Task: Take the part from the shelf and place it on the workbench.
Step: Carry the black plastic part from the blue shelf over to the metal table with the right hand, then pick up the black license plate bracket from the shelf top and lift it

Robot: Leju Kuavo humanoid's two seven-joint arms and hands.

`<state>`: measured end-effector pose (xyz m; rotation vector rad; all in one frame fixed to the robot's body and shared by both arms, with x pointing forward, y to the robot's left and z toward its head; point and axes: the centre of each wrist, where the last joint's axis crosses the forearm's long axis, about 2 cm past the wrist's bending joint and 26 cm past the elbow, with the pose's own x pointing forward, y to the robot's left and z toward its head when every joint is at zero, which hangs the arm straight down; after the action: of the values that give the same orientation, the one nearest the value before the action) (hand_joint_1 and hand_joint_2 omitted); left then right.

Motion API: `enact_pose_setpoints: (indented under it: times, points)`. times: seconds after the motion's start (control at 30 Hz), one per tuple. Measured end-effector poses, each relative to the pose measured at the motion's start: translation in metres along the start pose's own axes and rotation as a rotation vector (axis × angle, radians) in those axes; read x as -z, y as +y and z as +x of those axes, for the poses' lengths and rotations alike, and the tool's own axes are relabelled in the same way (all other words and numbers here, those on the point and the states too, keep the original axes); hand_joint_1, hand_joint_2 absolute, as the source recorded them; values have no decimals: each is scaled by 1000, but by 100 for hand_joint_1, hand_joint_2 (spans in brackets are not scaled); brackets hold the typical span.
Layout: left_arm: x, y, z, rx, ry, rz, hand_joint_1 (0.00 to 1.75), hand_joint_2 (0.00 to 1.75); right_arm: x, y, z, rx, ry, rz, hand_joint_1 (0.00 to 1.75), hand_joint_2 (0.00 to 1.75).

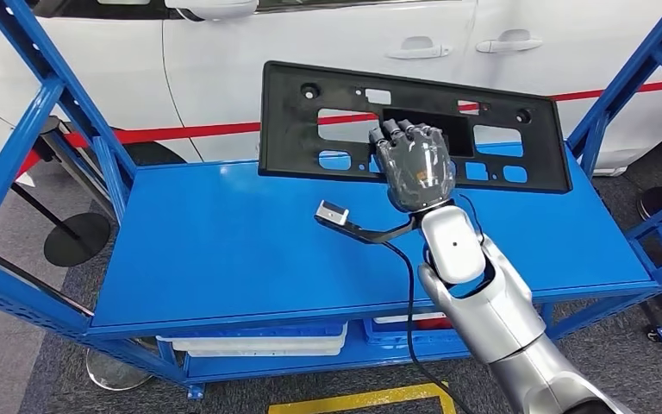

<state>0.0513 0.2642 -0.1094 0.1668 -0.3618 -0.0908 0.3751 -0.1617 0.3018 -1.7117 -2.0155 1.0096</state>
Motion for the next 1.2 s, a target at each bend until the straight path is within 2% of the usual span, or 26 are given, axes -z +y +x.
enact_pose_setpoints:
  times: [0.13, 0.23, 0.37, 0.6, 0.7, 0.87, 1.2]
  points:
    - [0, -2, 2, -11, -3, 12, 0, 175, 3, -15, -5, 55, -3, -143, 175, 175]
    - [0, -3, 2, -23, 8, 21, 0, 175, -2, -22, -8, 165, -28, -235, 175, 175]
    - [0, -4, 3, -35, 16, 35, 0, 175, -12, -28, -10, 425, -34, -338, 175, 175]
    - [-1, -6, 4, -35, 45, 42, 0, 175, -32, -33, -9, 972, -43, -383, 175, 175]
    - [-1, -6, 4, -35, 63, 37, 0, 175, -37, -35, -7, 1180, -68, -357, 175, 175]
    - [-1, -6, 5, -29, 88, 33, 0, 175, -42, -32, 2, 1549, -184, -219, 175, 175]
    - [0, -6, 9, -29, 93, 39, 0, 175, -57, -18, 16, 1853, -257, -75, 175, 175]
